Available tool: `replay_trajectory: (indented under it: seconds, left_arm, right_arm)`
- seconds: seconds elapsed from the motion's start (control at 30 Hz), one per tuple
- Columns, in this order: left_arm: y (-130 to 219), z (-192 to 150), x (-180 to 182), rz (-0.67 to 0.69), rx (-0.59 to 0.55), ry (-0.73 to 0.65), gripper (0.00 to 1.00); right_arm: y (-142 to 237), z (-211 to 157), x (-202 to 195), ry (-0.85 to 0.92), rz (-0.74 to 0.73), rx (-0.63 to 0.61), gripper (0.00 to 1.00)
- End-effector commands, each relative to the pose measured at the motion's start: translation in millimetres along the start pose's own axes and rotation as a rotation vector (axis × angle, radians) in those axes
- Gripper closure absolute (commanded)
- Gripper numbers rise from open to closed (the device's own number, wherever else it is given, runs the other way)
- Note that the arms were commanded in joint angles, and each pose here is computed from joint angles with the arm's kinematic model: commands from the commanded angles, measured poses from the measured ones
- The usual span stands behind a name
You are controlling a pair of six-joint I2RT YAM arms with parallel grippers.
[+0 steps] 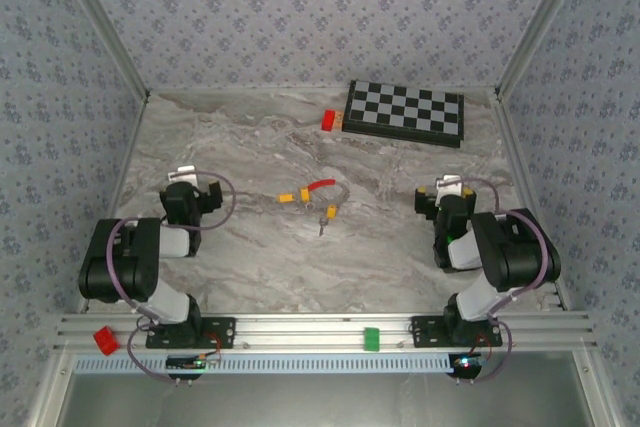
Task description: Put the keys on the keyring
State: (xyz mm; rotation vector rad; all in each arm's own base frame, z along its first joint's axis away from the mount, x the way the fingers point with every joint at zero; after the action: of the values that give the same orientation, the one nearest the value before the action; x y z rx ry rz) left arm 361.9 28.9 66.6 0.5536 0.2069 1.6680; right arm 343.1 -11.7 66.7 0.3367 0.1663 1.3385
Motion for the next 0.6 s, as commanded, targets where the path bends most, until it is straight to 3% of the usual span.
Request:
replay_trajectory:
  seconds: [0.0,0.17,0.57]
  left_arm:
    - [-8,35,1,-0.01,-0.089,0.002,0.0]
    - [-9,35,2,-0.006,-0.082,0.003,0.0]
    - [-8,34,2,-0.007,-0.079,0.001,0.0]
  right_arm:
    - [-6,33,8,-0.024,0.06,-0.081,0.0]
    - [-26,32,6,-0.049,0.06,0.032,0.0]
    - [-28,35,-1,-0.07,0.035,0.03,0.01]
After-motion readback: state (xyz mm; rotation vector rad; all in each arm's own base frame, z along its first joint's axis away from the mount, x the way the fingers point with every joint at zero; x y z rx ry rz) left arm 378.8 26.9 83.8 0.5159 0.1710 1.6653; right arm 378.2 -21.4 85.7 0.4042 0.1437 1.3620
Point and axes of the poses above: each hand's point on the last joint's axis, 136 mm out from that joint toward the fingers, its own y axis back along the fingers, its own x axis along the line the jaws close on, z = x × y, the point moved 1 cm from there along y, back along the fingers, and after that the axes turned 14 degrees about -y, right-handed, at the moved point
